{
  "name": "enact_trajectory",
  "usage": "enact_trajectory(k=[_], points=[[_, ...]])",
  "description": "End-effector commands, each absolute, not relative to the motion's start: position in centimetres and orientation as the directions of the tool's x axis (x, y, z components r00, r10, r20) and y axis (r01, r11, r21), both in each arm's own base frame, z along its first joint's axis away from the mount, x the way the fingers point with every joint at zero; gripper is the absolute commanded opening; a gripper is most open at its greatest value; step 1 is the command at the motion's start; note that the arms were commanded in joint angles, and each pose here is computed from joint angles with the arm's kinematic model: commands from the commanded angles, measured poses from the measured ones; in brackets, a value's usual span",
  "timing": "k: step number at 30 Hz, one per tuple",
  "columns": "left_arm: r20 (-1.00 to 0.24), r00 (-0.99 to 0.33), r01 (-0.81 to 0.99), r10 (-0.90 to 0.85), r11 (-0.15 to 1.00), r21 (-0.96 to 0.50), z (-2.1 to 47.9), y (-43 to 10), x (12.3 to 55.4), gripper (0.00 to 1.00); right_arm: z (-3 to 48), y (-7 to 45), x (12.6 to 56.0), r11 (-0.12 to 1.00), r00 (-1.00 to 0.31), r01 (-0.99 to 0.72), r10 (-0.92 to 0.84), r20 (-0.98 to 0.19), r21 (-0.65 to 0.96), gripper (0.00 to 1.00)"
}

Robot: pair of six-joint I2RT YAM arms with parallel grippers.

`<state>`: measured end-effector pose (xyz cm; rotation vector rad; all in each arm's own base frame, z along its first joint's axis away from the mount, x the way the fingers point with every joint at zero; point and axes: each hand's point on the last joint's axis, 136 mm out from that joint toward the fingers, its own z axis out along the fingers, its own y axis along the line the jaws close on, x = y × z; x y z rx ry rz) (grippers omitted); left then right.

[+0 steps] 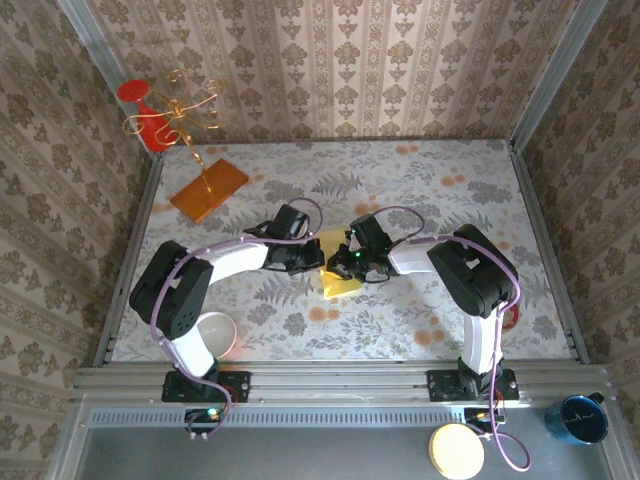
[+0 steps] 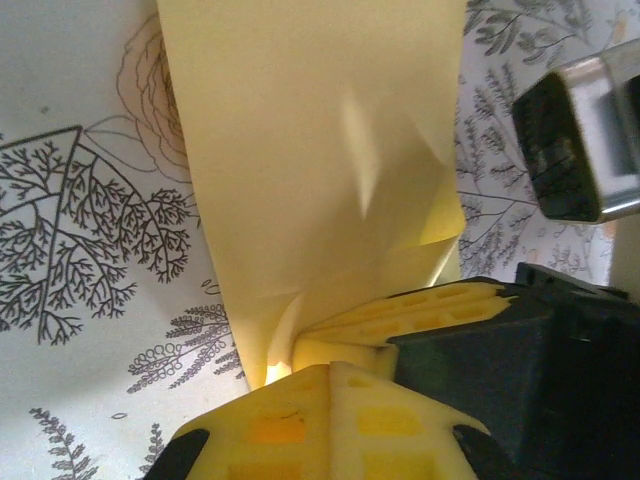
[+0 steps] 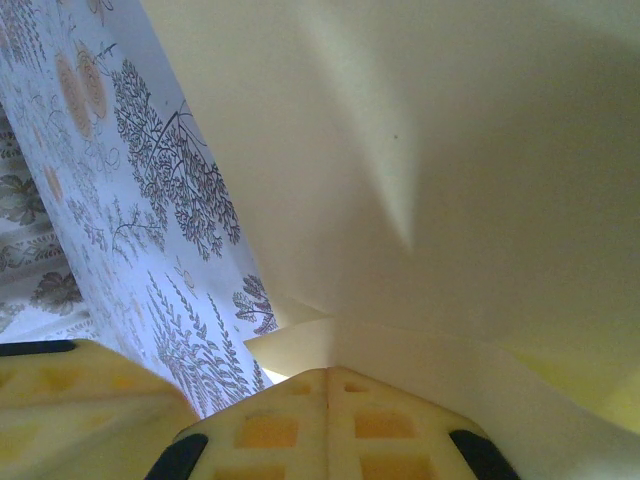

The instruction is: Fold a paper plane with a square sheet of paper (pick it up from the middle)

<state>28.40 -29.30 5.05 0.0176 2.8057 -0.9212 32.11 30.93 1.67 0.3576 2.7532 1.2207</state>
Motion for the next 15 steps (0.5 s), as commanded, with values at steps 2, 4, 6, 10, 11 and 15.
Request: enact_trajectory(k=[2,4,6,10,11,15], points=[[-0.161,-0.987,0.08,-0.017,0.81,-0.581,5.0,-29.8,28.2,0.0,-1.0,29.4,30.6,0.704,-0.959,0.24,0.279,0.05,0.668,0.02],[-0.155,-0.988,0.078,-0.015,0.813,-0.577,4.8,-29.8,28.2,0.0,-1.0,29.4,30.6,0.704,-0.959,0.24,0.28,0.05,0.668,0.01],[-0.153,-0.988,0.075,-0.015,0.819,-0.569,4.6,-29.8,28.2,0.0,-0.9,29.5,30.7,0.703,-0.959,0.24,0.28,0.049,0.67,0.01],[-0.156,-0.988,0.07,-0.021,0.829,-0.555,4.2,-29.6,28.5,0.0,-0.9,29.5,30.6,0.701,-0.958,0.242,0.281,0.053,0.671,0.01],[-0.157,-0.987,0.066,-0.026,0.832,-0.551,4.1,-29.5,28.6,0.0,-0.9,29.4,30.6,0.7,-0.958,0.242,0.282,0.052,0.671,0.01],[-0.153,-0.988,0.053,-0.036,0.839,-0.541,3.7,-29.3,28.9,0.0,-0.9,29.5,30.6,0.698,-0.957,0.245,0.284,0.054,0.673,0.01]])
